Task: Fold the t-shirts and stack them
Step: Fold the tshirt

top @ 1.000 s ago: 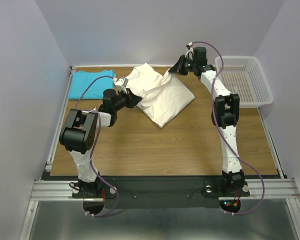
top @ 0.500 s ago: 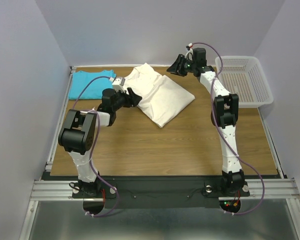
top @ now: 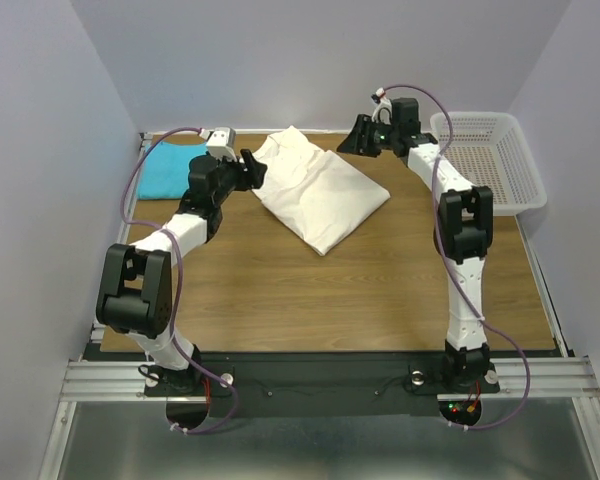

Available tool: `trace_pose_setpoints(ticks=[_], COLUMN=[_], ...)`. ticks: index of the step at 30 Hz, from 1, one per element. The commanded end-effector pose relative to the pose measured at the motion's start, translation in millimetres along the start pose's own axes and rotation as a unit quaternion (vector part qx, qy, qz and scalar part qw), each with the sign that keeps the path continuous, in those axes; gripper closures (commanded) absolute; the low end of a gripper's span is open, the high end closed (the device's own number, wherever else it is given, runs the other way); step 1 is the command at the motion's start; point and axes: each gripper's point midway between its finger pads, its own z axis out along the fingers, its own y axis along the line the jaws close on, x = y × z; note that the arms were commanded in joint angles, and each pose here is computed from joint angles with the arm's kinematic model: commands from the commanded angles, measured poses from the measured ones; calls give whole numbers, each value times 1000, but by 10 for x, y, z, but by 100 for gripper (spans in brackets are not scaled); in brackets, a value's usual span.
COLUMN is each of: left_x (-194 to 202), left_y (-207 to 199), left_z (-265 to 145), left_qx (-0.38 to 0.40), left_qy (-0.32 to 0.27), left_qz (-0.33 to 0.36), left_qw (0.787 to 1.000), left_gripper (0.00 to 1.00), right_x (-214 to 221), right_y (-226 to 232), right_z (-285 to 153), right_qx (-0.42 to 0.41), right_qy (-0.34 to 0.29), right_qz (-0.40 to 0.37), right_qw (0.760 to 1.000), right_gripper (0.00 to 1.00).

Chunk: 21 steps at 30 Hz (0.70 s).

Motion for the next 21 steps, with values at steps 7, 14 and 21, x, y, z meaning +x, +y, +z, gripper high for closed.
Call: trace_pose_setpoints(ticks=[7, 14, 21], left_x=[447, 824, 1109], left_y=[-421, -597, -851], left_z=[-328, -658, -889], left_qx=[94, 100, 95], left_qy=[95, 131, 149], left_qz=[-102, -159, -165], left_qw=[986, 974, 970], left_gripper=[35, 34, 34], right_x=[52, 424, 563], right_y=[-8, -583, -895], right_z=[-706, -996, -1230], right_qx=[54, 147, 194], right_qy=[3, 45, 57], right_qz=[-165, -156, -149], right_qw=[985, 976, 968], right_gripper=[43, 41, 40])
